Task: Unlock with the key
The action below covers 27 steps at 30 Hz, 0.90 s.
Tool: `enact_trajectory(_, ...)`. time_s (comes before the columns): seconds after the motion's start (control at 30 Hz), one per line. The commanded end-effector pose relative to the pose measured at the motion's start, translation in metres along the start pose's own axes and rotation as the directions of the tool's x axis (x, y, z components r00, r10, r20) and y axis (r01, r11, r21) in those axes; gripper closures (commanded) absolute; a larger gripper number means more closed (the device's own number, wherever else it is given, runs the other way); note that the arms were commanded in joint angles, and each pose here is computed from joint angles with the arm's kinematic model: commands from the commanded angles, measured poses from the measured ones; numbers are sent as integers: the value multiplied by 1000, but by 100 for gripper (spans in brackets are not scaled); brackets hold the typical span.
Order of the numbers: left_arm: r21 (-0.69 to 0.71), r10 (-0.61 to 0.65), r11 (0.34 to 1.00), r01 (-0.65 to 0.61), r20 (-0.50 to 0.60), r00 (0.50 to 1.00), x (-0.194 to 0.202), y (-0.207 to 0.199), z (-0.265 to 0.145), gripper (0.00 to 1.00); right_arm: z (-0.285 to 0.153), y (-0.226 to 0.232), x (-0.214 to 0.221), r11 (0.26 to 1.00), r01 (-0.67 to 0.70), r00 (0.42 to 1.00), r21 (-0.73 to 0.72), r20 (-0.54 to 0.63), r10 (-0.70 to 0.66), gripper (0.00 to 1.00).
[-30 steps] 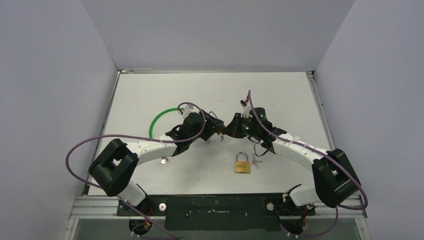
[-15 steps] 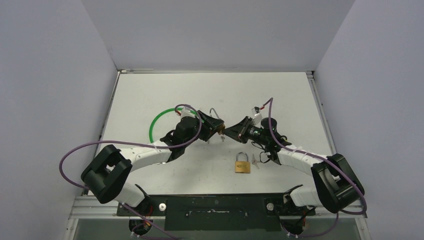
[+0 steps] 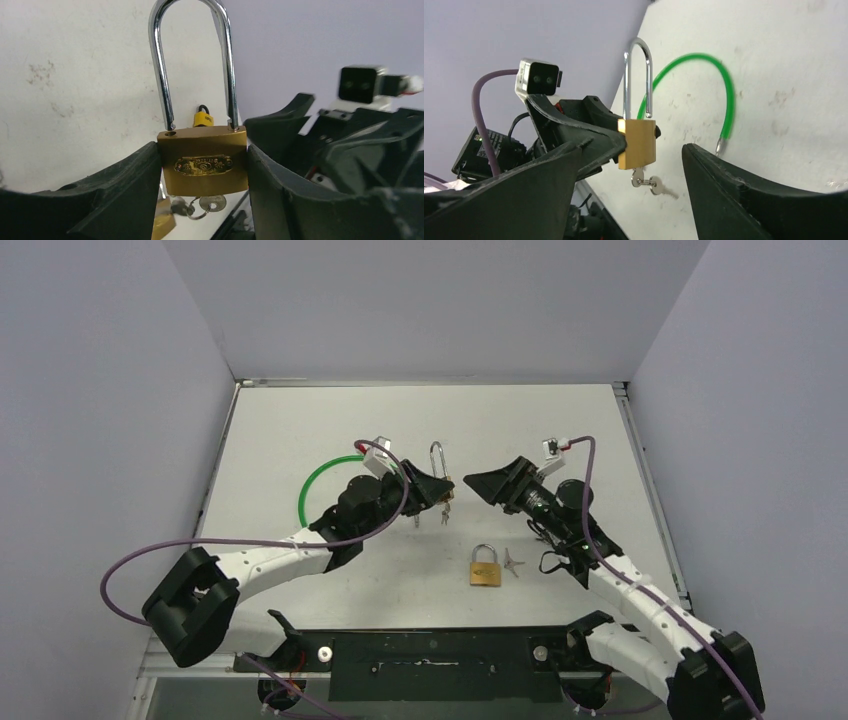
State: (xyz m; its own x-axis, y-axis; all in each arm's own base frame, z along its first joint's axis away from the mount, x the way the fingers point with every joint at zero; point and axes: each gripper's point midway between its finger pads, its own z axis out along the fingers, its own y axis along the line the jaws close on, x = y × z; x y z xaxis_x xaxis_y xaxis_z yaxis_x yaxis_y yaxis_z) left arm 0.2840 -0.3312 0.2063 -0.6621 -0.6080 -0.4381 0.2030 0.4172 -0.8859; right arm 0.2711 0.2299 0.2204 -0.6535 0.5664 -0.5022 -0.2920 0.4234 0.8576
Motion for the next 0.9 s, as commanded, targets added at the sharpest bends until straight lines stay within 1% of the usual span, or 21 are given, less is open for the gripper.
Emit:
enact_trajectory(0.0, 219, 403, 878, -426, 143, 904, -32, -77, -16, 100, -24, 23, -38, 954, 300, 944, 23, 136, -300, 22)
enact_trajectory(0.1, 251, 566, 770, -587, 156, 809, -25, -81, -26, 100, -31, 39, -44, 927, 375, 917, 7, 145, -372, 18)
enact_trajectory(0.17, 296, 637, 697, -654, 165, 753, -19, -85, -33, 100, -31, 48, -44, 911, 412, 905, -20, 125, -406, 17)
enact_trajectory(0.27, 387, 716, 572, -723, 193, 670, -7, -94, -45, 100, -29, 62, -40, 884, 460, 887, -84, 86, -454, 16)
enact_trajectory(0.33, 439, 746, 516, -736, 193, 638, 2, -97, -51, 100, -28, 68, -35, 868, 480, 877, -126, 63, -476, 16)
enact_trajectory(0.43, 480, 765, 471, -740, 197, 614, 9, -101, -57, 100, -28, 73, -31, 857, 489, 871, -161, 44, -489, 16)
enact_trajectory(0.5, 503, 769, 451, -737, 201, 607, 13, -101, -60, 100, -28, 72, -30, 859, 486, 873, -162, 44, -486, 15)
enact_trajectory(0.6, 542, 765, 431, -722, 204, 610, 19, -103, -65, 100, -26, 69, -29, 868, 470, 882, -157, 39, -470, 16)
enact_trajectory(0.67, 577, 756, 423, -698, 199, 623, 25, -106, -69, 100, -26, 67, -28, 872, 462, 886, -159, 40, -462, 19)
enact_trajectory(0.7, 597, 757, 417, -685, 190, 626, 29, -107, -70, 100, -26, 68, -27, 873, 458, 888, -166, 40, -458, 22)
enact_trajectory(0.87, 665, 761, 398, -632, 146, 633, 43, -108, -74, 100, -26, 82, -20, 863, 434, 897, -258, 41, -439, 50)
